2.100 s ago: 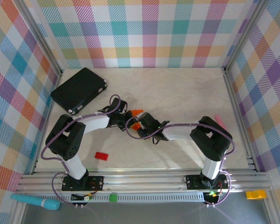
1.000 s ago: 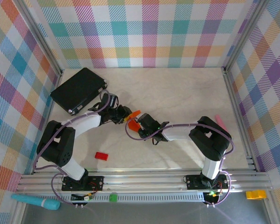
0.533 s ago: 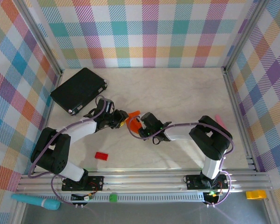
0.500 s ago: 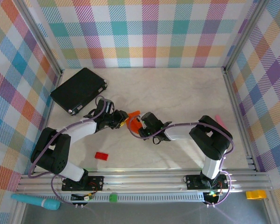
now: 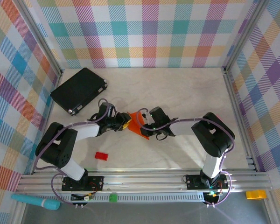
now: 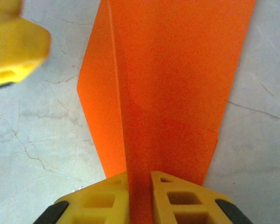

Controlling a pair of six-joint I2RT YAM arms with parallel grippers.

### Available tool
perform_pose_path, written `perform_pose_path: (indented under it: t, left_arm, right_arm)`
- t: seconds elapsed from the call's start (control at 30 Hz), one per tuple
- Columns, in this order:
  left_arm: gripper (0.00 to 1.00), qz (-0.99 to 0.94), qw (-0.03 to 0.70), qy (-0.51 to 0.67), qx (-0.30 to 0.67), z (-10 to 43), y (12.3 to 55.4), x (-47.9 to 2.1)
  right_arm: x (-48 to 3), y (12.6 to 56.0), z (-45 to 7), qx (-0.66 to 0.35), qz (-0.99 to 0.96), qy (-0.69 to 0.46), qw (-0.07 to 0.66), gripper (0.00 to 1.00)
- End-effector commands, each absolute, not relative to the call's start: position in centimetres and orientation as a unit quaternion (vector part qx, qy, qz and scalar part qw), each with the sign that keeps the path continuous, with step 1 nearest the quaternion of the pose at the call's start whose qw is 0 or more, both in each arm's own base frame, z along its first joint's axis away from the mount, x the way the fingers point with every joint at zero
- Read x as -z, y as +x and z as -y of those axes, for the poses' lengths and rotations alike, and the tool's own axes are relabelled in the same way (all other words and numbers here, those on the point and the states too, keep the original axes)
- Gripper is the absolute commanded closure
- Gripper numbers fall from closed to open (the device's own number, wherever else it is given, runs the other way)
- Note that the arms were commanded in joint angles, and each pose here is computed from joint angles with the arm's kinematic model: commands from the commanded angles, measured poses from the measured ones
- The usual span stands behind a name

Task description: Fold a paper plane with a square sheet of paper (pick it up from the middle)

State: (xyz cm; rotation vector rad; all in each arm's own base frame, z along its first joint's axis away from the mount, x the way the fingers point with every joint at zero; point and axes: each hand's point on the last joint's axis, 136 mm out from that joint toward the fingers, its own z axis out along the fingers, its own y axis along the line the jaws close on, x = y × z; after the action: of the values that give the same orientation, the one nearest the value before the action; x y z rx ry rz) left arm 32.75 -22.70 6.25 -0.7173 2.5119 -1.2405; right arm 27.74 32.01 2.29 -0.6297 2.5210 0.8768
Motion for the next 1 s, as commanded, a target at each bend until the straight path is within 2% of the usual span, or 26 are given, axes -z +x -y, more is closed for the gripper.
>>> perform_pose_path:
  t: [0.0,0.4,0.97]
  left_arm:
    - [0.63,-0.854,0.115,-0.226,0.454,24.5,32.6,-6.3]
    - [0.61,-0.867,0.091,-0.215,0.440,26.1,32.4,-3.9]
    - [0.55,-0.894,0.089,-0.184,0.399,26.3,32.6,-3.6]
  right_arm:
    - [-1.5,26.6,-32.0,-0.350,-0.903,-0.204,0.145,0.83]
    - [-1.5,27.0,-31.7,-0.401,-0.894,-0.163,0.113,0.83]
    - [-1.2,27.2,-31.3,-0.424,-0.891,-0.136,0.090,0.83]
